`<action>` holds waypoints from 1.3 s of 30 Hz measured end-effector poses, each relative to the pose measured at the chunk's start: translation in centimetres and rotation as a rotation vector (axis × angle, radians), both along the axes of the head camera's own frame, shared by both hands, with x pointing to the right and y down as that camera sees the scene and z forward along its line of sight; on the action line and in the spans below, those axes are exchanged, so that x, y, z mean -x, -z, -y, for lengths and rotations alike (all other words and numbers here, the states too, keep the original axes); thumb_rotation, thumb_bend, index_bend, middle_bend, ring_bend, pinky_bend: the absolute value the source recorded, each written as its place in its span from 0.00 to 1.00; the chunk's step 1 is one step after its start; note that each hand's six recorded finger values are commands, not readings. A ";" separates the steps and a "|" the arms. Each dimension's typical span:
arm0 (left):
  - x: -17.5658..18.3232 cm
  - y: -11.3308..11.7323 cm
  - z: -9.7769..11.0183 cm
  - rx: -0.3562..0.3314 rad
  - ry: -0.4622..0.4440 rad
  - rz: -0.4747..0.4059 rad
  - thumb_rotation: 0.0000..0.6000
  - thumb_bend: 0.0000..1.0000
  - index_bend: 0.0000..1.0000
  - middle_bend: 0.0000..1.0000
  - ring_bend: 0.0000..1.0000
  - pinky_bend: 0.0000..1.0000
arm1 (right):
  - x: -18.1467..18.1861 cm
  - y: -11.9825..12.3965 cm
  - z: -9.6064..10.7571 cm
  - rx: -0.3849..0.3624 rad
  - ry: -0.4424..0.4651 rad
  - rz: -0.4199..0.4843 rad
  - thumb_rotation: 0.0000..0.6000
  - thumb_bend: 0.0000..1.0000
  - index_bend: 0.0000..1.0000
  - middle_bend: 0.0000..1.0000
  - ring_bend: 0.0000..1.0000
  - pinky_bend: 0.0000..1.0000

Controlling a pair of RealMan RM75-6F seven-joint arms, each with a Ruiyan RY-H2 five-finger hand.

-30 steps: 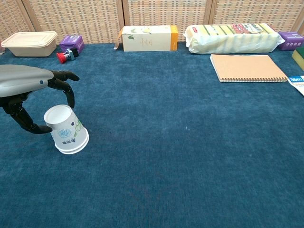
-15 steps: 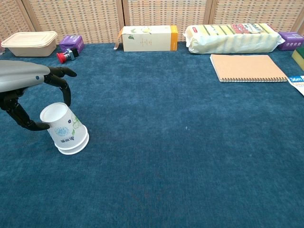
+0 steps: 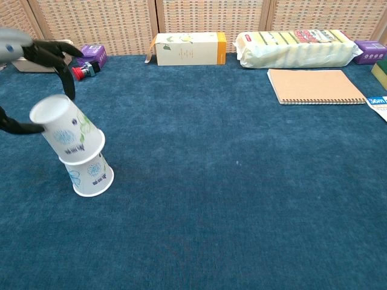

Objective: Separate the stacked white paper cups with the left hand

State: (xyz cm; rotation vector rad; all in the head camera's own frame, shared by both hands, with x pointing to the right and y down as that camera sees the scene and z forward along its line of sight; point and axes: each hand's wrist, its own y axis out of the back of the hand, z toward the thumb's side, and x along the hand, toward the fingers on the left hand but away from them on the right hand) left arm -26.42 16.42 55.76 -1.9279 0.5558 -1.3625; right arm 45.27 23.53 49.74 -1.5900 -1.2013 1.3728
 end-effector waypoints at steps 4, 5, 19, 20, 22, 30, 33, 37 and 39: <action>0.7 2.4 0.7 -0.040 0.016 -0.027 1.00 0.23 0.36 0.00 0.00 0.00 | 0.3 -0.1 -0.1 0.003 0.006 -0.003 1.00 0.15 0.10 0.00 0.00 0.00; 1.1 2.8 0.9 -0.051 0.024 -0.030 1.00 0.23 0.36 0.00 0.00 0.00 | 0.3 -0.1 -0.2 0.004 0.007 -0.004 1.00 0.15 0.10 0.00 0.00 0.00; 7.0 0.0 1.0 -0.010 0.109 0.055 1.00 0.23 0.36 0.00 0.00 0.00 | 0.4 -0.4 -0.2 0.009 0.007 -0.013 1.00 0.15 0.10 0.00 0.00 0.00; 7.5 -0.6 0.9 -0.003 0.114 0.066 1.00 0.23 0.36 0.00 0.00 0.00 | 0.5 -0.5 -0.2 0.009 0.009 -0.012 1.00 0.15 0.10 0.00 0.00 0.00; 8.1 -1.5 0.7 0.010 0.120 0.079 1.00 0.23 0.36 0.00 0.00 0.00 | 0.6 -0.5 -0.2 0.010 0.012 -0.012 1.00 0.15 0.10 0.00 0.00 0.00; 8.0 -5.7 -0.1 0.057 0.098 0.092 1.00 0.23 0.36 0.00 0.00 0.00 | 0.6 -0.6 -0.2 0.012 0.010 -0.018 1.00 0.15 0.10 0.00 0.00 0.00; 7.1 -6.8 -0.4 0.067 0.080 0.082 1.00 0.23 0.37 0.00 0.00 0.00 | 0.4 -0.6 -0.2 0.011 0.006 -0.016 1.00 0.15 0.10 0.00 0.00 0.00; 6.4 -7.2 -0.6 0.068 0.066 0.082 1.00 0.23 0.36 0.00 0.00 0.00 | 0.4 -0.5 -0.1 0.010 0.004 -0.013 1.00 0.15 0.10 0.00 0.00 0.00; 6.3 -7.3 -0.7 0.068 0.063 0.085 1.00 0.23 0.37 0.00 0.00 0.00 | 0.3 -0.4 -0.1 0.008 0.004 -0.012 1.00 0.15 0.10 0.00 0.00 0.00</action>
